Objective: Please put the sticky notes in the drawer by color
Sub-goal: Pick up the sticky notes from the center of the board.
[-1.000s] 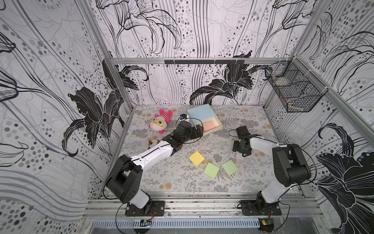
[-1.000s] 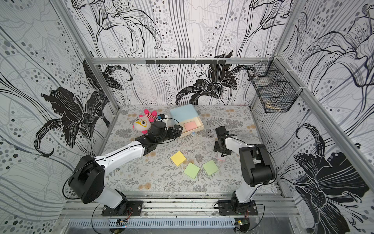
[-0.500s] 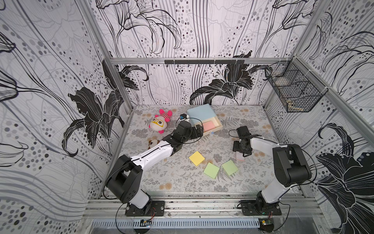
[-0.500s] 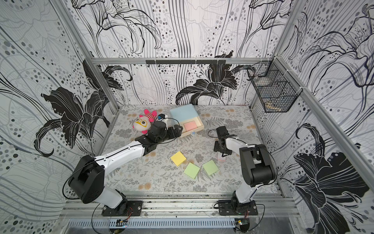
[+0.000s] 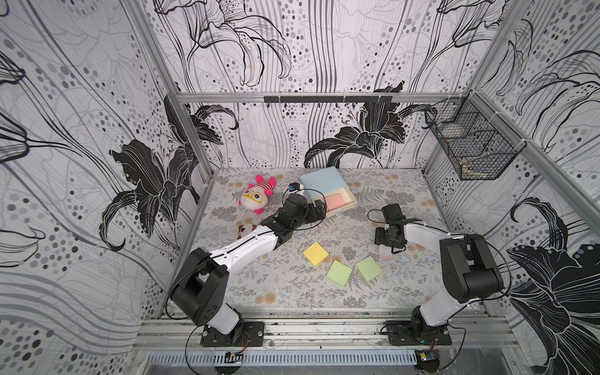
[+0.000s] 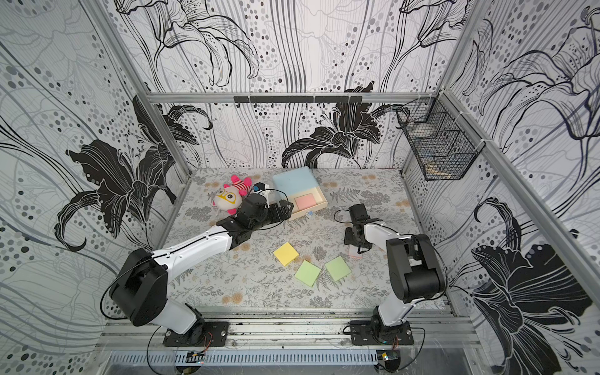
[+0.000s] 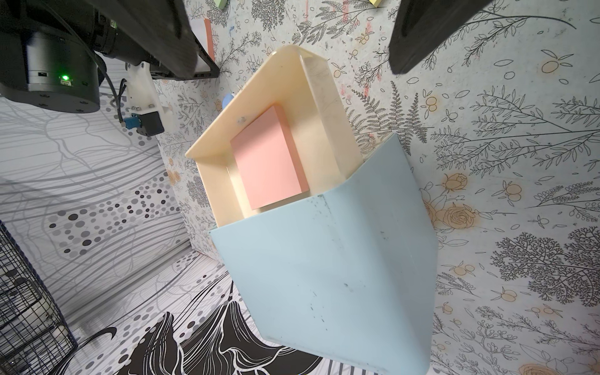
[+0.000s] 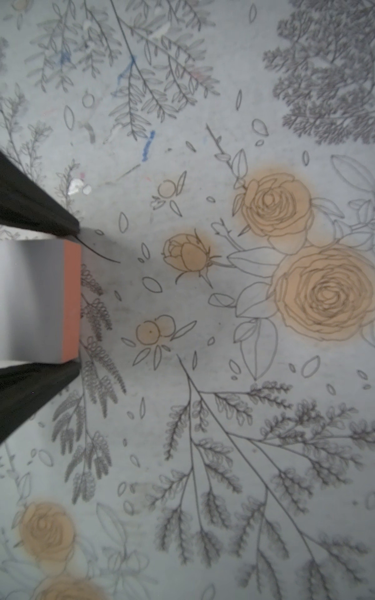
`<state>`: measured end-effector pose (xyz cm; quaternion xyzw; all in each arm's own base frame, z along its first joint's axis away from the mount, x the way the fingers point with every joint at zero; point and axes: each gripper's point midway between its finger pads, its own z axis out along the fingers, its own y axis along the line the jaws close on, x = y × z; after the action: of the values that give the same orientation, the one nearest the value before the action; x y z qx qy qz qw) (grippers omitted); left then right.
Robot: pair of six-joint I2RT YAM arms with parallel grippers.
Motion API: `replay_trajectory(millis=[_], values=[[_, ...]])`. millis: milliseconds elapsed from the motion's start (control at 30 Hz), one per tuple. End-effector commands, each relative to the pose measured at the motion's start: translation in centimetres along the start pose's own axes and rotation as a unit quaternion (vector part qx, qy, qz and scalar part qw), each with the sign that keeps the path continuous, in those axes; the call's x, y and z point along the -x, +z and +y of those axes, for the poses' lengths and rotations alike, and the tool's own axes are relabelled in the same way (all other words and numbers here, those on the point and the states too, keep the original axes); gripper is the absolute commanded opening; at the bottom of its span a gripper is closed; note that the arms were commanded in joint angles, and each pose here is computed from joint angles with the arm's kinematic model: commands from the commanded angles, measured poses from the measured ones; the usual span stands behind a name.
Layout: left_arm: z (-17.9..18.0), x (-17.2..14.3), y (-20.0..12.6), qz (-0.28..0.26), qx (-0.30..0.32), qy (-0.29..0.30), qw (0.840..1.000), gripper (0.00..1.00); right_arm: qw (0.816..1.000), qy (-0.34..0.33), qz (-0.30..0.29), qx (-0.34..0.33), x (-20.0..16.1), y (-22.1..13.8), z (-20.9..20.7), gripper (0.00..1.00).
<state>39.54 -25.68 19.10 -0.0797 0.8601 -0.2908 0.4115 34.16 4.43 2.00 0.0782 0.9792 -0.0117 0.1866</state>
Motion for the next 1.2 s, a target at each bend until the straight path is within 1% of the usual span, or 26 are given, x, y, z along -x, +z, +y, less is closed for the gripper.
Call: replay_trajectory(millis=[0,233,400,733,933,1167], values=[[-0.8,0.6,-0.1,-0.011,-0.015,-0.004,1.000,0.97,0.997,-0.013,0.076,0.008,-4.6,0.6,-0.5,0.67],[-1.0,0.5,0.2,-0.008,-0.016,-0.006,1.000,0.97,0.997,-0.016,0.077,0.009,-4.8,0.8,-0.6,0.66],[-1.1,0.5,0.3,-0.008,-0.018,-0.006,1.000,0.97,0.997,-0.016,0.075,0.006,-4.7,0.8,-0.8,0.62],[-1.4,0.3,0.2,-0.007,-0.022,-0.007,1.000,0.97,0.998,0.000,0.062,0.013,-4.0,0.5,-0.5,0.57],[-1.9,0.0,0.3,-0.005,-0.027,-0.007,1.000,0.97,0.998,0.011,0.046,0.032,-3.2,-0.1,0.2,0.57],[-3.3,-0.6,0.3,-0.001,-0.045,-0.004,0.999,0.97,0.998,0.020,0.017,0.053,-1.9,-1.4,0.8,0.58]])
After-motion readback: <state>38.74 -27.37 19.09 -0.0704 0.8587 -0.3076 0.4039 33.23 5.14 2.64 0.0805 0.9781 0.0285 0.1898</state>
